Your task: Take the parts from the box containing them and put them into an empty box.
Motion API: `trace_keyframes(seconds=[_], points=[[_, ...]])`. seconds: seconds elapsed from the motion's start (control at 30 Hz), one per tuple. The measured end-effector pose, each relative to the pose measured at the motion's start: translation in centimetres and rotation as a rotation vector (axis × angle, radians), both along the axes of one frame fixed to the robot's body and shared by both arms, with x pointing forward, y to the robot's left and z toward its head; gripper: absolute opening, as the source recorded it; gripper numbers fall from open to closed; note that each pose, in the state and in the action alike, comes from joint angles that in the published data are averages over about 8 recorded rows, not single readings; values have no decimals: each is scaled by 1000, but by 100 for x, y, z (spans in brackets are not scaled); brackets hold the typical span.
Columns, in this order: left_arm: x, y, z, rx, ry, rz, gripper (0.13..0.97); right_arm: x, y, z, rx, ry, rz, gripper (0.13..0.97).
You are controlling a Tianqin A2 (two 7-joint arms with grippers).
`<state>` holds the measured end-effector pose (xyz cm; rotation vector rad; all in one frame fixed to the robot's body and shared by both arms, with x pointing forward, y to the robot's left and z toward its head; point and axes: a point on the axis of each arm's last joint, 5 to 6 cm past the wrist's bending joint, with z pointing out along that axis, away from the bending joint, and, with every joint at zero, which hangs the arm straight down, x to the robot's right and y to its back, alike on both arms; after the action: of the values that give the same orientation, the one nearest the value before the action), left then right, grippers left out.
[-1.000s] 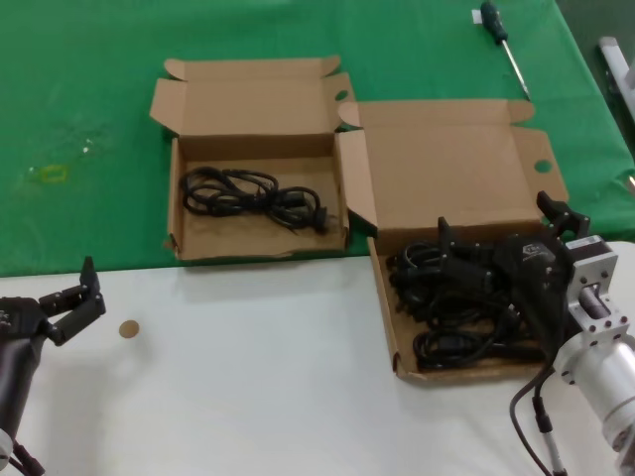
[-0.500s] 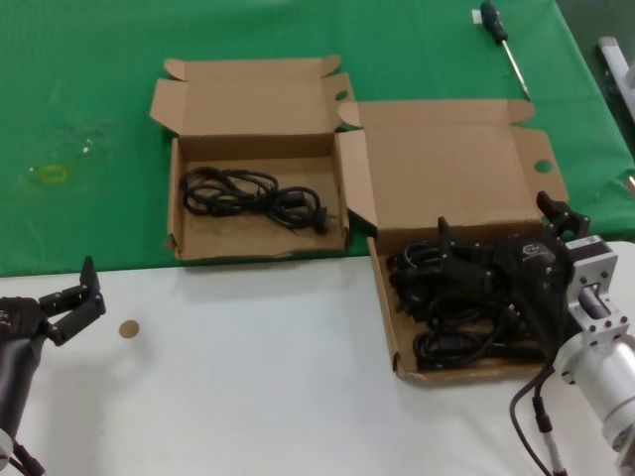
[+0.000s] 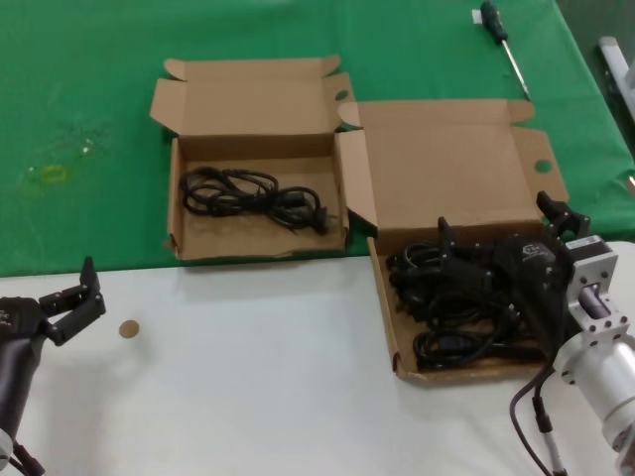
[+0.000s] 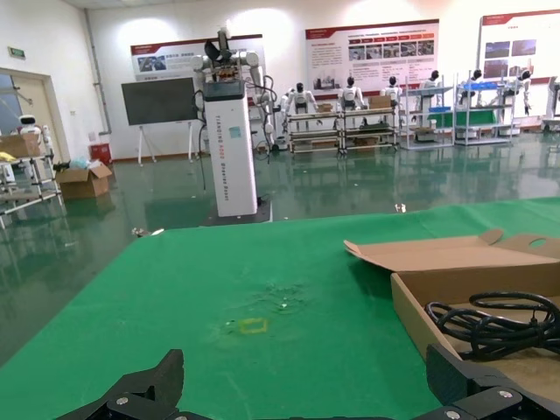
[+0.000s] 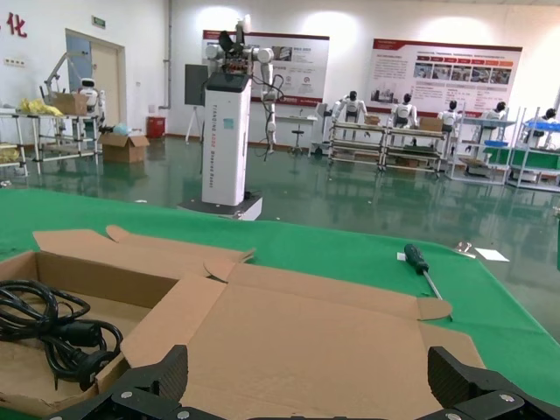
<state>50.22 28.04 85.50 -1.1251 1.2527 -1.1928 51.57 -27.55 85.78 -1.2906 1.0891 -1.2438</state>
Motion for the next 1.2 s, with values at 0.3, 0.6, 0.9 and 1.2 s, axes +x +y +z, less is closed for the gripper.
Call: trace_keyframes(seconds=[0.3,0.6,0.9,1.2], points=[[0,0,0,0,0,0,966,0,0,0,0,0,0,966],[0,0,0,0,0,0,966,0,0,0,0,0,0,966],[0,0,0,0,0,0,966,0,0,0,0,0,0,966],[0,0,0,0,0,0,966,0,0,0,0,0,0,966]])
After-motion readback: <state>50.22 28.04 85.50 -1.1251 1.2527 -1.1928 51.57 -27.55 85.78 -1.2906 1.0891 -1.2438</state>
